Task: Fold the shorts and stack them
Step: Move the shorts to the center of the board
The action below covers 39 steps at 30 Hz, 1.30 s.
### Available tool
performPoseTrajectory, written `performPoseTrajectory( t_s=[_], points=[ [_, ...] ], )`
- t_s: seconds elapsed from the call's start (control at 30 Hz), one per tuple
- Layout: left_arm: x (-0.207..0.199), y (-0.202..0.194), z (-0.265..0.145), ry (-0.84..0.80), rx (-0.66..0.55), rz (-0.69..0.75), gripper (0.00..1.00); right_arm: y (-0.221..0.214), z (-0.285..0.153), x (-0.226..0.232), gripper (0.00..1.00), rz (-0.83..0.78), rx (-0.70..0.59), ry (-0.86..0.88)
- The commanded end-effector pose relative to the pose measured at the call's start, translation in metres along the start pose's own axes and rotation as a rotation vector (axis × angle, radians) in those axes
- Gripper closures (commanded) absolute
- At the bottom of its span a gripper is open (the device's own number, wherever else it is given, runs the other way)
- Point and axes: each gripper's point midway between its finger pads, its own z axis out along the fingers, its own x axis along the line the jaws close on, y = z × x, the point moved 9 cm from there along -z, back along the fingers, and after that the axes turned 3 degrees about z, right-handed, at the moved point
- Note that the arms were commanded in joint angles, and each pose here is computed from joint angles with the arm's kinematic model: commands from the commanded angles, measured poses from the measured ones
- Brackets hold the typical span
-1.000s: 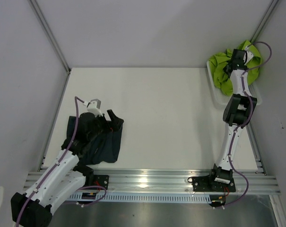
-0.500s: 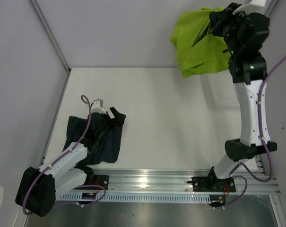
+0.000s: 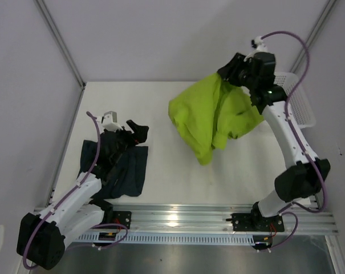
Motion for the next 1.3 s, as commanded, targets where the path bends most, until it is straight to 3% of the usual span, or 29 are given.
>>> performPoseTrajectory(
  t_s=[0.0,0.07,0.13,0.17,0.2,0.27,0.3,0.4,0.57,0.8,1.07,1.27],
  points=[
    [-0.005,0.015,-0.007,-0.002,-0.069,-0.011,0.01,-0.051,0.026,-0.021,0.24,0.031,0.171,-0.15],
    [-0.007,0.016,-0.008,-0.01,-0.065,-0.006,0.01,-0.089,0.037,-0.037,0.03,0.017,0.376,-0.231],
    [-0.009,0.016,-0.007,-0.033,-0.053,0.002,0.01,-0.109,0.028,-0.042,0.0,0.005,0.41,-0.238],
    [-0.011,0.013,-0.005,-0.062,-0.032,0.017,0.01,-0.092,0.009,-0.025,0.0,-0.006,0.304,-0.167],
    [-0.011,0.011,-0.003,-0.068,-0.02,0.022,0.01,-0.115,-0.003,-0.037,0.01,0.007,0.333,-0.186],
    [-0.008,-0.003,0.007,-0.049,0.025,0.029,0.01,-0.098,-0.033,-0.025,0.01,0.023,0.183,-0.147],
    [-0.007,-0.007,0.012,-0.05,0.021,0.029,0.01,-0.119,-0.042,-0.036,0.0,0.025,0.202,-0.161],
    [-0.002,-0.024,0.031,-0.023,0.032,0.04,0.01,-0.119,-0.062,-0.033,0.01,0.013,0.083,-0.144],
    [-0.01,-0.029,0.056,-0.003,0.063,0.054,0.01,-0.152,-0.058,-0.048,0.01,-0.025,0.021,-0.192],
    [-0.03,-0.032,0.06,-0.093,0.116,0.094,0.01,-0.209,-0.05,-0.051,0.05,0.024,0.399,-0.17],
    [-0.033,-0.042,0.084,-0.02,0.203,0.125,0.01,-0.288,-0.079,-0.023,0.17,-0.01,0.606,-0.081],
    [-0.038,-0.03,0.121,-0.001,0.252,0.124,0.01,-0.338,-0.1,-0.014,0.15,-0.069,0.733,-0.04]
  ],
)
